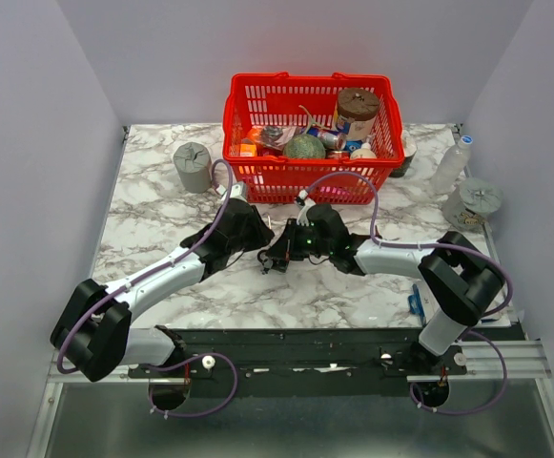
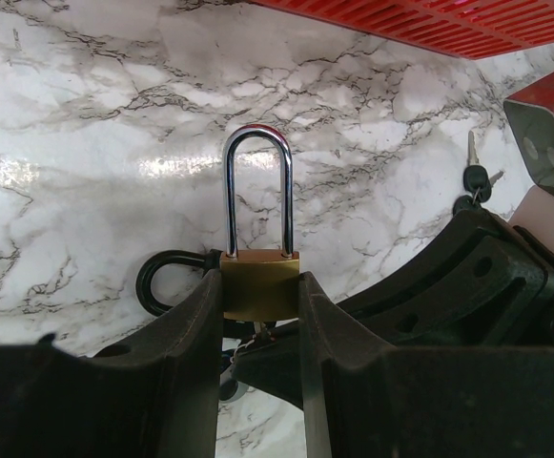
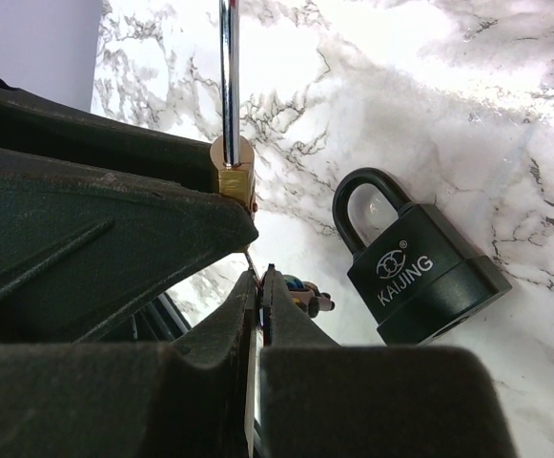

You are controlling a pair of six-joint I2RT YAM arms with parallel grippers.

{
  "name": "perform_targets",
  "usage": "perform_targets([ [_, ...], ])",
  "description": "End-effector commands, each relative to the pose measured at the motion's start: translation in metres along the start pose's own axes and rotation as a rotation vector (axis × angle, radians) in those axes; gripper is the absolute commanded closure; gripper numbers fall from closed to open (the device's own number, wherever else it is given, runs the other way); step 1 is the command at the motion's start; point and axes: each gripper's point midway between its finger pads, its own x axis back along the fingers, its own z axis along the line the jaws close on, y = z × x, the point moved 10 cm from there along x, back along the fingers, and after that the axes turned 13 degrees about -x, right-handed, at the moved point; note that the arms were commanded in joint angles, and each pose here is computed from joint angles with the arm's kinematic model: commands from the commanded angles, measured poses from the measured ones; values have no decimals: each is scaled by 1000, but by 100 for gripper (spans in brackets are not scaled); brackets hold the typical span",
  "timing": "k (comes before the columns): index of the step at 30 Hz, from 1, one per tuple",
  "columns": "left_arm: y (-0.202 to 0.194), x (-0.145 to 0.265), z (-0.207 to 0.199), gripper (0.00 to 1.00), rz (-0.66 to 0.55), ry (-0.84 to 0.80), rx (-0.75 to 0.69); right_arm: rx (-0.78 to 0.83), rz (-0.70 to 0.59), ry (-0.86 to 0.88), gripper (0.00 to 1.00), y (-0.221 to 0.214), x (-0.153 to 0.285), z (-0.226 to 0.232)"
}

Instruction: Unlock with the key

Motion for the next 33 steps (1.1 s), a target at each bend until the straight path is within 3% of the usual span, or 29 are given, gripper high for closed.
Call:
perform_targets([
  [1, 4, 4, -8, 100, -18, -32, -20, -27, -79, -42, 99, 14, -8, -5],
  [33, -14, 5, -13, 100, -10, 27, -53, -74, -182, -59, 99, 28, -3, 9],
])
